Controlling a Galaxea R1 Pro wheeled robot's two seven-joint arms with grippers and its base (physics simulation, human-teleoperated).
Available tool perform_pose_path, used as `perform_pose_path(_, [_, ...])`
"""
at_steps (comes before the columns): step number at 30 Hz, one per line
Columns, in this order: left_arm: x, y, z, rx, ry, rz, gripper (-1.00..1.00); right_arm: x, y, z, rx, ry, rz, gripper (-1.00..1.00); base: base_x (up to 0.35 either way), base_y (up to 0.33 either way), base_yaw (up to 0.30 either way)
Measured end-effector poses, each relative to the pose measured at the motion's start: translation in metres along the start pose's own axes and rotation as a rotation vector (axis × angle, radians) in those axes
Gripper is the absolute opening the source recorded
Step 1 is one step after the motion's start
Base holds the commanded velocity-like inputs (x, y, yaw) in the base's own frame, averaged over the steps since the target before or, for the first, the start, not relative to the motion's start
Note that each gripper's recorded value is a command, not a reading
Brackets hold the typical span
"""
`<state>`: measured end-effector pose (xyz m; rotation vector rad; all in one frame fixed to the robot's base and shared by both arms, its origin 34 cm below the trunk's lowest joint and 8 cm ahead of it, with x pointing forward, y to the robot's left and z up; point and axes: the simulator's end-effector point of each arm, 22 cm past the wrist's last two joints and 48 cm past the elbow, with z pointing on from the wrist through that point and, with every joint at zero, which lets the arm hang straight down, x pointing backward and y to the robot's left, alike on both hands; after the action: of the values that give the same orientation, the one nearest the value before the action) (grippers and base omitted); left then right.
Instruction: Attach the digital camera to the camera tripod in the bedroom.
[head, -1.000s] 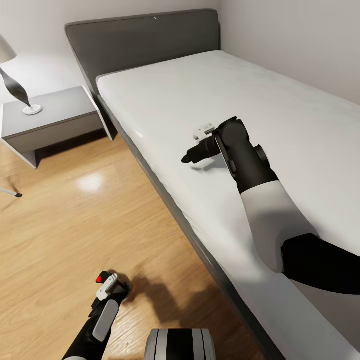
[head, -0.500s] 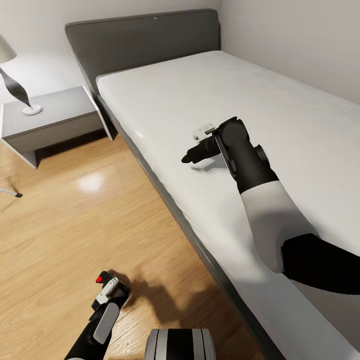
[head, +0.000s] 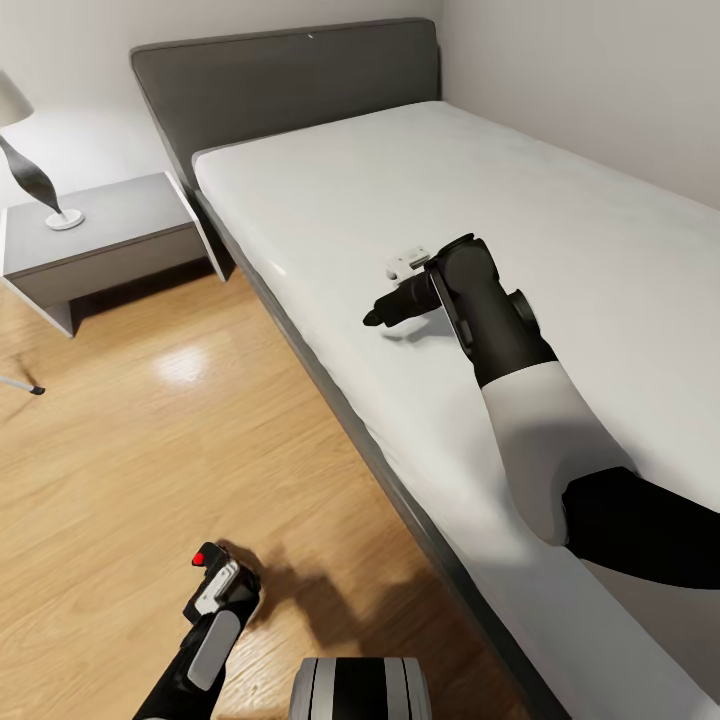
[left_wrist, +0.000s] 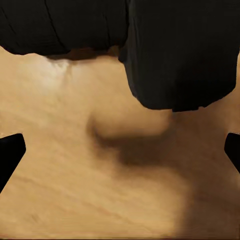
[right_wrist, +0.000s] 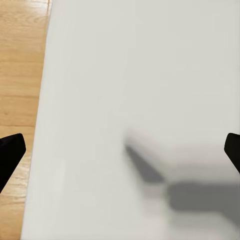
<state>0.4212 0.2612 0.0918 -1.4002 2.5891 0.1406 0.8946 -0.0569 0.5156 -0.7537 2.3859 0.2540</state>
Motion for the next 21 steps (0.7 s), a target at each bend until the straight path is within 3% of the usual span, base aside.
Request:
perform_pose_path(10, [0.009, -0.012, -0.001, 0.057, 0.056, -0.044, 1.00, -0.010, 0.004, -0.008, 0.017, -0.026, -0.042, 1.00, 0.000, 0.000, 0.000])
perform_pose_path(21, [-0.001, -0.008, 0.001, 0.045, 0.004, -0.027, 1.00, -0.015, -0.006, -0.014, 0.023, -0.052, -0.010, 1.00, 0.000, 0.000, 0.000])
